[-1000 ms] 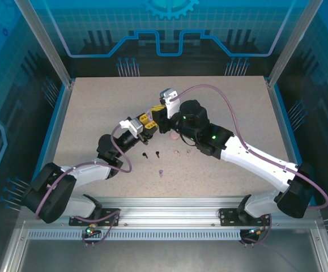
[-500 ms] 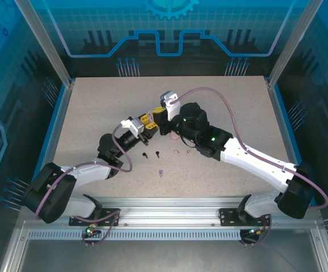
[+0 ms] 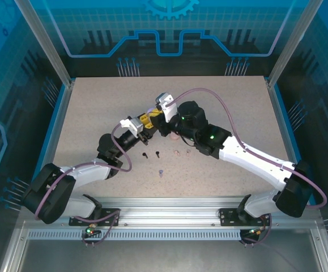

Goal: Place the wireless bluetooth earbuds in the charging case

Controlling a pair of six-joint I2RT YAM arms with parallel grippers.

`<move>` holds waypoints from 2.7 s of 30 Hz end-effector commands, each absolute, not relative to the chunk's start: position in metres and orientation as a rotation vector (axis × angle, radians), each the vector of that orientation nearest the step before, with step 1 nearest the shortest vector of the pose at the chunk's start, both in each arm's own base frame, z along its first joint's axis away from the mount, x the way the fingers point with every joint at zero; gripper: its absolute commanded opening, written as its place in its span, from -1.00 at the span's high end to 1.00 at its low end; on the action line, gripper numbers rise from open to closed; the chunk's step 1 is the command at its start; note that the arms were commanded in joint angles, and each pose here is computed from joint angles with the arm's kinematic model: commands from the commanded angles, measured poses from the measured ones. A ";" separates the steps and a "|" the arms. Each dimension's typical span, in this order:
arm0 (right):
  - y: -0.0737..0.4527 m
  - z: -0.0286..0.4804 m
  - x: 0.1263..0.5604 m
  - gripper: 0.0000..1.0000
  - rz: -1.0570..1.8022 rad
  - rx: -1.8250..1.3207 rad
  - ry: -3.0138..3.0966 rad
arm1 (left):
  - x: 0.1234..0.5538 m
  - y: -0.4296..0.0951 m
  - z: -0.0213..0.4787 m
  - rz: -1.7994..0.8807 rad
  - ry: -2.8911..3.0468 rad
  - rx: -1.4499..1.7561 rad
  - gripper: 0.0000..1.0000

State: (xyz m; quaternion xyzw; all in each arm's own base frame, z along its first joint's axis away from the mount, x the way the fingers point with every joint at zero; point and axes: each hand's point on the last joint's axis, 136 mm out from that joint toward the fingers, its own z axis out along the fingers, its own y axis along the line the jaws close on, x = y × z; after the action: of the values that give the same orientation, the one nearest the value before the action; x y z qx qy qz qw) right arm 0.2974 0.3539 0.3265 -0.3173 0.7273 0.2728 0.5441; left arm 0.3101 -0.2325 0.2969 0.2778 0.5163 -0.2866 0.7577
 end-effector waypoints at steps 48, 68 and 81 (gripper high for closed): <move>0.292 0.078 0.219 -0.29 0.152 -0.048 2.600 | 0.309 -0.180 0.333 -0.493 1.059 0.328 1.00; 0.335 0.025 0.212 0.11 0.005 0.004 2.705 | 0.322 -0.153 0.337 -0.468 1.071 0.234 1.00; 0.336 0.012 0.214 0.26 -0.044 0.012 2.721 | 0.323 -0.152 0.336 -0.479 1.074 0.233 1.00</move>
State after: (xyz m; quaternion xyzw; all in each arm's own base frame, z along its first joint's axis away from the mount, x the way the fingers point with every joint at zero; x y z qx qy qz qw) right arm 0.2179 0.3370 0.0175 0.0025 0.9772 0.0007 0.2122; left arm 0.3312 -0.1584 0.3227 0.1185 0.5274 -0.2170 0.8129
